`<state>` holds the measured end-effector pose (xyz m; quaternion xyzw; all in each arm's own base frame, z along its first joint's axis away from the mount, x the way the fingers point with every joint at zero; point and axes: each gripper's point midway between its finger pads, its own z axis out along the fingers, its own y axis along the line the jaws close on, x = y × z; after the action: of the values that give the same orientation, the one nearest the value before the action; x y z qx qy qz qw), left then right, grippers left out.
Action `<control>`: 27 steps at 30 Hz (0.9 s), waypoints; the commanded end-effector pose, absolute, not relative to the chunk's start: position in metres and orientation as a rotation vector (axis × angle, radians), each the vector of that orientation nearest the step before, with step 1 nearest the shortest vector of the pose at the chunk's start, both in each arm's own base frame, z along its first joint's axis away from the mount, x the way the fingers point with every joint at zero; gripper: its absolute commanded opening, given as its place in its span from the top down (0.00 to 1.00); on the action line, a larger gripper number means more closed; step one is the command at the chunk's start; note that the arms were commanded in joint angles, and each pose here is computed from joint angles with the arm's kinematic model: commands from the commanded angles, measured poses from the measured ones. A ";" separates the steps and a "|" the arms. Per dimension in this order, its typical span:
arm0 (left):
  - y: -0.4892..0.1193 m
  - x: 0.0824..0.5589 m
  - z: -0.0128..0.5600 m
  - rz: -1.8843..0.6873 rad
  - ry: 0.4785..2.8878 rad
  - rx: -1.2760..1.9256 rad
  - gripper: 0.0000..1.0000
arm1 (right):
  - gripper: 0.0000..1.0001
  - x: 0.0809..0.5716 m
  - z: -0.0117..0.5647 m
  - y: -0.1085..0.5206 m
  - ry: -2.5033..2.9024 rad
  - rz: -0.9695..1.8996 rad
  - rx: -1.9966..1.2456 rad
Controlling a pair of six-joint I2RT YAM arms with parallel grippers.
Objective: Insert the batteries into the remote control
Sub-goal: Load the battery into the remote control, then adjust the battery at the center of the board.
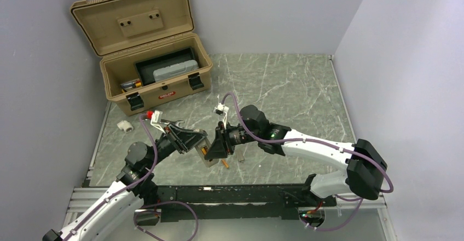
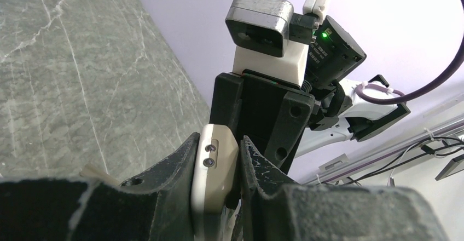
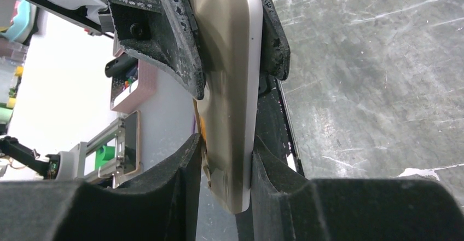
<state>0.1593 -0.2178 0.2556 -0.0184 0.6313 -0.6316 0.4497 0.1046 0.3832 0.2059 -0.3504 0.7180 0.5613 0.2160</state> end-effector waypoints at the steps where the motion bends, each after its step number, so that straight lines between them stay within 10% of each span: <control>1: -0.214 0.163 0.265 -1.589 1.517 -0.108 1.00 | 0.55 0.115 0.227 0.392 1.815 1.519 -1.023; 10: -0.211 0.159 0.252 -1.566 1.520 -0.087 1.00 | 0.27 0.108 0.263 0.376 1.645 1.497 -1.047; 27: -0.215 0.126 0.266 -1.659 1.293 0.169 1.00 | 0.35 0.168 0.240 0.320 1.873 1.028 -0.670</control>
<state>0.1412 -0.2173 0.2393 0.0227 0.5839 -0.6659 0.4638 0.1357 0.3402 0.2708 -0.3502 0.6703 0.4952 0.4276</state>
